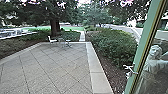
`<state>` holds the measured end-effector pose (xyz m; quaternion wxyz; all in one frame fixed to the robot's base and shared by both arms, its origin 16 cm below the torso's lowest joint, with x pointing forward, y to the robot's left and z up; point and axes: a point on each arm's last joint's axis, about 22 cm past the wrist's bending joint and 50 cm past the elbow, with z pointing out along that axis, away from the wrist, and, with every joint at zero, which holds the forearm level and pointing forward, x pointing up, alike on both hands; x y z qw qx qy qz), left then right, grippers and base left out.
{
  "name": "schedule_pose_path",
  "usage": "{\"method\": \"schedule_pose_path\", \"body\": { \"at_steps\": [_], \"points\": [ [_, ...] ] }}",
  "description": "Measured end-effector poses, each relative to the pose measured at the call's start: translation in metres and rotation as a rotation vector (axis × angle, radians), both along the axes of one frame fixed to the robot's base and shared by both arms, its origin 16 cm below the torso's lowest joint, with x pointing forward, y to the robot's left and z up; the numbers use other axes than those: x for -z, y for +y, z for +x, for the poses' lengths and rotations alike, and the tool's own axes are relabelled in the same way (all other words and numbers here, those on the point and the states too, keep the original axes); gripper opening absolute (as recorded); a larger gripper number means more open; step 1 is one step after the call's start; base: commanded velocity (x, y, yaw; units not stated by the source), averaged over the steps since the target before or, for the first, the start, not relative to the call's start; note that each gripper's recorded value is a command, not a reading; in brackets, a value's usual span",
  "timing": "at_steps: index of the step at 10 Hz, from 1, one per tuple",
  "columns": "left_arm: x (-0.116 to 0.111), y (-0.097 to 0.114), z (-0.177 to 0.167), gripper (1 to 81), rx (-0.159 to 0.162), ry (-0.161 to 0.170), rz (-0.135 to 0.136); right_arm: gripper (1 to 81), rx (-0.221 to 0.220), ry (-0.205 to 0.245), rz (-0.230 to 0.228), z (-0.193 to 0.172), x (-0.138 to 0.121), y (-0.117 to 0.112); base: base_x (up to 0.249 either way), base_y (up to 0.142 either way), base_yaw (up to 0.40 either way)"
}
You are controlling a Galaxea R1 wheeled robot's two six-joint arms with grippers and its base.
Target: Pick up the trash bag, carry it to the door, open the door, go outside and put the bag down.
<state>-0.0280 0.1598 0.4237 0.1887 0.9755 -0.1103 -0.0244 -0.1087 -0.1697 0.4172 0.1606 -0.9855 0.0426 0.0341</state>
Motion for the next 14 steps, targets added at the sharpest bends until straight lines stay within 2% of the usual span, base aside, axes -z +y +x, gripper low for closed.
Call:
{"method": "schedule_pose_path", "body": {
  "at_steps": [1,3,4,5,8,12,14],
  "points": [
    [0.000,0.000,0.002,1.0,0.000,0.001,0.000,81.1,0.000,-0.001,-0.001,0.004,0.000,-0.001,0.125,0.000,0.000],
    [0.000,-0.002,0.018,1.0,-0.001,-0.017,-0.002,81.1,0.003,-0.029,-0.005,0.024,0.000,-0.004,0.129,0.000,0.000],
    [0.000,-0.002,0.009,1.0,0.000,-0.008,-0.002,81.1,0.003,-0.020,-0.004,0.015,0.000,-0.002,0.132,0.000,0.000],
    [0.000,-0.001,-0.005,1.0,0.000,0.009,-0.002,81.1,-0.003,0.012,0.001,-0.006,0.000,0.001,0.132,0.000,0.000],
    [0.000,0.000,0.010,1.0,-0.001,-0.010,0.001,81.1,0.000,-0.019,-0.002,0.015,0.000,-0.001,0.132,0.000,0.000],
    [0.000,0.001,0.006,1.0,0.000,-0.003,0.001,81.1,-0.001,-0.011,-0.002,0.010,0.000,-0.001,0.132,0.000,0.000],
    [0.000,0.003,-0.008,1.0,0.000,0.010,0.003,81.1,-0.003,0.014,0.001,-0.010,0.000,0.001,0.133,0.000,0.000]
  ]
}}
